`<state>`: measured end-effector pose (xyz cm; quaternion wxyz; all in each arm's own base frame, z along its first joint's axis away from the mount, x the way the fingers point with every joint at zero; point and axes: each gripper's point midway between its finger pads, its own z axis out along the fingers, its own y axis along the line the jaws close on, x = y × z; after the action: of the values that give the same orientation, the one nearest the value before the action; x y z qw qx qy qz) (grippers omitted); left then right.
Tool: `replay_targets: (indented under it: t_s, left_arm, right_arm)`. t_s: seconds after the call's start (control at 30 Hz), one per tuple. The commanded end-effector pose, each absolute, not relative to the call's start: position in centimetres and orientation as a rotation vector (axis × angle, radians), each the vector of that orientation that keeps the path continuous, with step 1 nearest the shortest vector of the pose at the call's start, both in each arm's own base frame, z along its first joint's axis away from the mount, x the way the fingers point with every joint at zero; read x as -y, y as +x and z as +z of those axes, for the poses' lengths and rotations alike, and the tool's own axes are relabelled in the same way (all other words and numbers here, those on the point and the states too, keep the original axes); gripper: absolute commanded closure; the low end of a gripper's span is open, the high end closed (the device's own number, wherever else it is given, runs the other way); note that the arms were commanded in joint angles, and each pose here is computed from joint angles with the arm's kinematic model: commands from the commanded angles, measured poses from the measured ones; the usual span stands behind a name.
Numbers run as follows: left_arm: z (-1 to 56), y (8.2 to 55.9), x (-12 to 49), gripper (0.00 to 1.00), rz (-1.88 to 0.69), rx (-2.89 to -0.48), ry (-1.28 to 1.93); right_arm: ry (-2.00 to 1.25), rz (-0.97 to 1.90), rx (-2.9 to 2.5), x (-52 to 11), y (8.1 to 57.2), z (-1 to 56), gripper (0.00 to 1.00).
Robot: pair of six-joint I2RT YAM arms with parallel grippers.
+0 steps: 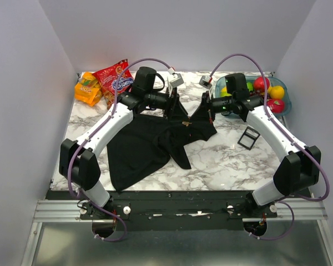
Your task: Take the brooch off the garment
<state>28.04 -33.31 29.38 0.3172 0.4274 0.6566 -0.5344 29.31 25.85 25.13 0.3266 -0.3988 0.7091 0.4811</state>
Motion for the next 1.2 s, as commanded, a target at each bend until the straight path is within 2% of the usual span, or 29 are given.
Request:
replay_targets:
  t_s: [0.0, 0.43, 1.17]
  left_arm:
    - [28.6, 28.0, 33.8, 0.46, -1.377, -1.725, 1.177]
    - [26.9, 28.6, 33.5, 0.51, -1.241, -1.750, 1.232]
    - [26.7, 29.7, 33.3, 0.60, -1.150, -1.739, 1.256]
  right_arm:
    - [-1.060, 1.271, -1.799, -25.8, 28.8, 26.6, 1.00]
    - [-1.062, 1.321, -1.792, -26.1, 28.6, 26.8, 1.00]
    - [-1.076, 1.386, -1.769, -26.2, 27.5, 27.2, 1.00]
